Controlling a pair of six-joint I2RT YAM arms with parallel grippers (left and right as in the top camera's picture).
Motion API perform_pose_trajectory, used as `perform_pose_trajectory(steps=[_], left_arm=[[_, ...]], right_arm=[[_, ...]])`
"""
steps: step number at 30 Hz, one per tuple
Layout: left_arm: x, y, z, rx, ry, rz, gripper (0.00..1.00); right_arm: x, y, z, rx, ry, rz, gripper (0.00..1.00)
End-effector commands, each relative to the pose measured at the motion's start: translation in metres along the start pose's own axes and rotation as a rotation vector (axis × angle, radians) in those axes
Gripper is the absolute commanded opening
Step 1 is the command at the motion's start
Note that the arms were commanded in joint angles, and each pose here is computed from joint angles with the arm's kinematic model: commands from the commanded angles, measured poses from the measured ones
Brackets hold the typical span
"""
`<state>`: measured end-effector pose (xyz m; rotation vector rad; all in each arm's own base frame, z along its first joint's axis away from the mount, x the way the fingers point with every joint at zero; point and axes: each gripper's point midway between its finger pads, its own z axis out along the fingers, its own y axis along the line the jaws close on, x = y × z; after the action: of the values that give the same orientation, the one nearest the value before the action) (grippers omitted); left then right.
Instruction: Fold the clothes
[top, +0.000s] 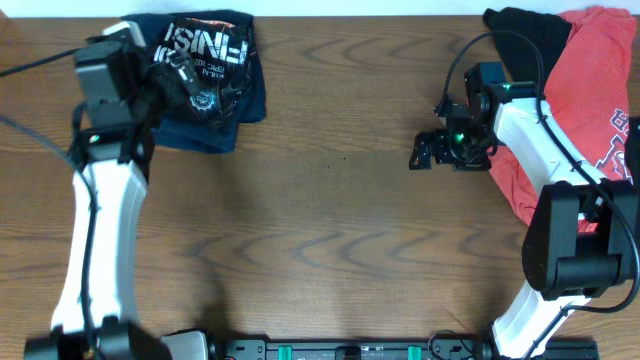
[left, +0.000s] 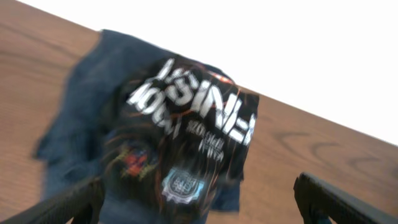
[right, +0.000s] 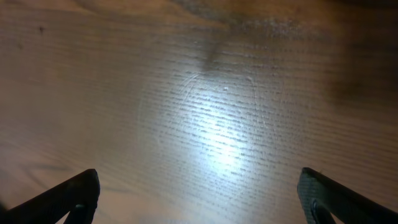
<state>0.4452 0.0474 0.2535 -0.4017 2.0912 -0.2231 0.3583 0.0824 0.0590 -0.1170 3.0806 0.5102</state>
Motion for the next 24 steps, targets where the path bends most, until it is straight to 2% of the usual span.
perform_pose_trajectory(steps=[1, 7, 14, 19, 24], left_arm=[[-0.016, 0.018, -0.032, -0.107, -0.05, 0.032, 0.98], [0.009, 0.035, -0.056, -0.19, 0.047, 0.015, 0.98], [0.025, 0.04, -0.056, -0.208, 0.115, 0.009, 0.98], [0.026, 0.04, -0.056, -0.209, 0.12, 0.009, 0.98], [0.026, 0.04, -0.056, -0.209, 0.12, 0.009, 0.98]], right_arm=[[-0.016, 0.022, -0.04, -0.019, -0.111, -0.105, 0.99], [-0.008, 0.045, -0.108, -0.017, -0.264, -0.163, 0.99], [0.029, 0.086, -0.178, -0.045, -0.439, -0.267, 0.99], [0.057, 0.111, -0.211, -0.086, -0.529, -0.289, 0.99], [0.078, 0.113, -0.229, -0.072, -0.576, -0.299, 0.99]])
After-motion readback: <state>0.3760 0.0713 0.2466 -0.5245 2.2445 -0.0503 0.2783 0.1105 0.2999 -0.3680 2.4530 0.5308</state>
